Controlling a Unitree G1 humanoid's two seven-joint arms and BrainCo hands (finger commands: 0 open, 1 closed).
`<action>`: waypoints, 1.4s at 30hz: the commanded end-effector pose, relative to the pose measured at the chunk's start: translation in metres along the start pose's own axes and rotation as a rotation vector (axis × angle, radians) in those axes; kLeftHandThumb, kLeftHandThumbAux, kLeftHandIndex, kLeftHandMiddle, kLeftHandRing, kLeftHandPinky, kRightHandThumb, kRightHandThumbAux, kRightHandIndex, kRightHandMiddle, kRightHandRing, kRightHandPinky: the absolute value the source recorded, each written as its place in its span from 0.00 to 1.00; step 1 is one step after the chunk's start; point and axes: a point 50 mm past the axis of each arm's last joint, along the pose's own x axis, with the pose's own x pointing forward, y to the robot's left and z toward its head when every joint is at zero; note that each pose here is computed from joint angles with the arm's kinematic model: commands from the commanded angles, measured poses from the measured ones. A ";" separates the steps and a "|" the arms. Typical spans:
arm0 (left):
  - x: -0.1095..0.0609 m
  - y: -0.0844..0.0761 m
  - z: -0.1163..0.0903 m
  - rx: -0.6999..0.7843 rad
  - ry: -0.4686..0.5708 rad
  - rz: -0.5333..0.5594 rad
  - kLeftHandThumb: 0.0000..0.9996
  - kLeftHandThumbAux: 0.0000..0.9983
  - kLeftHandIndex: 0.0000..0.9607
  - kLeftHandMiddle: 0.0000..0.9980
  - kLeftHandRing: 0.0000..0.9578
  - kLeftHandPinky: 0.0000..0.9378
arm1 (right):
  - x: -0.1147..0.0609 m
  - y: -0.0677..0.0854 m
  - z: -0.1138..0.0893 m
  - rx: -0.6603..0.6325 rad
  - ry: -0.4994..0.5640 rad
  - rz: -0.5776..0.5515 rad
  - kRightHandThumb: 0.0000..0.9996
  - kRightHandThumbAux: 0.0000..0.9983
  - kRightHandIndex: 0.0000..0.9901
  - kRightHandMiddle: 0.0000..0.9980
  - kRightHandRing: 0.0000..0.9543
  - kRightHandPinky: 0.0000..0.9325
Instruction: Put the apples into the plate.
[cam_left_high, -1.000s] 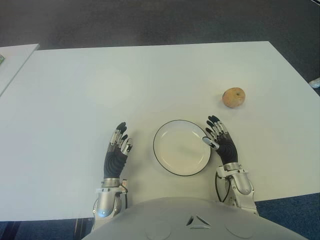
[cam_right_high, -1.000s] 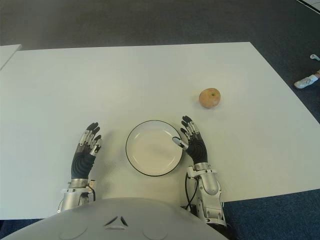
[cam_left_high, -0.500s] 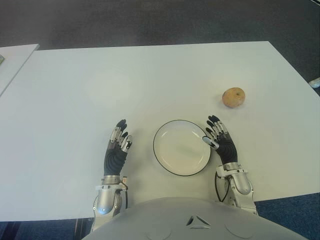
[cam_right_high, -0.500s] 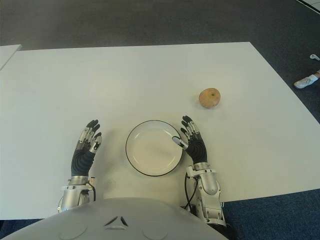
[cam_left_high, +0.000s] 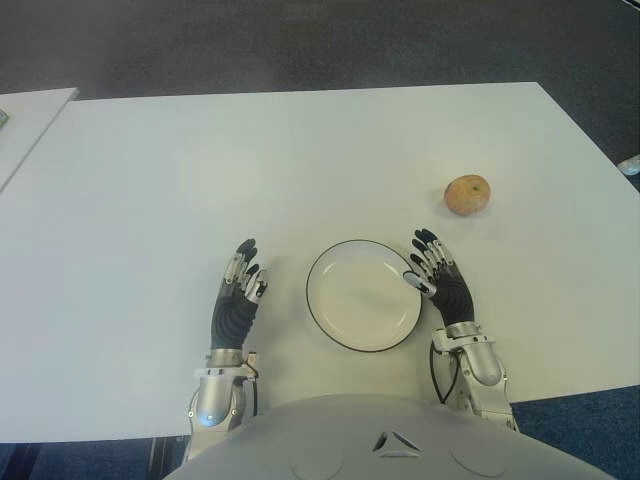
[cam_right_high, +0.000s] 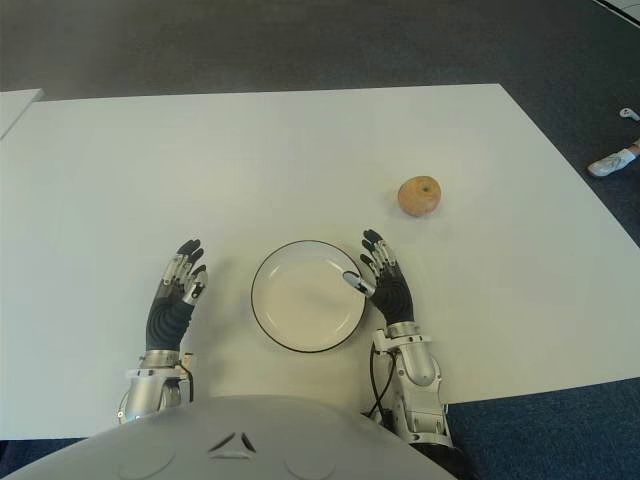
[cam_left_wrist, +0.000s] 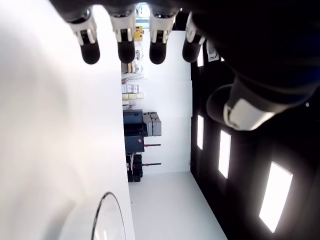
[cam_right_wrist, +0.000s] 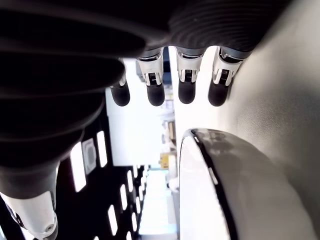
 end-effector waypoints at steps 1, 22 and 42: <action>0.002 -0.001 -0.001 0.007 0.003 0.002 0.06 0.49 0.05 0.01 0.00 0.00 | 0.013 -0.006 0.023 -0.042 -0.066 0.012 0.12 0.66 0.00 0.01 0.00 0.00; 0.003 -0.006 -0.001 0.035 -0.045 0.032 0.06 0.49 0.06 0.02 0.00 0.00 | 0.085 -0.043 0.119 -0.487 -0.334 -0.016 0.26 0.61 0.02 0.02 0.00 0.00; -0.019 -0.003 0.002 0.048 -0.058 0.015 0.05 0.51 0.03 0.00 0.00 0.00 | 0.146 -0.046 0.162 -1.695 -0.479 0.082 0.38 0.49 0.04 0.03 0.00 0.00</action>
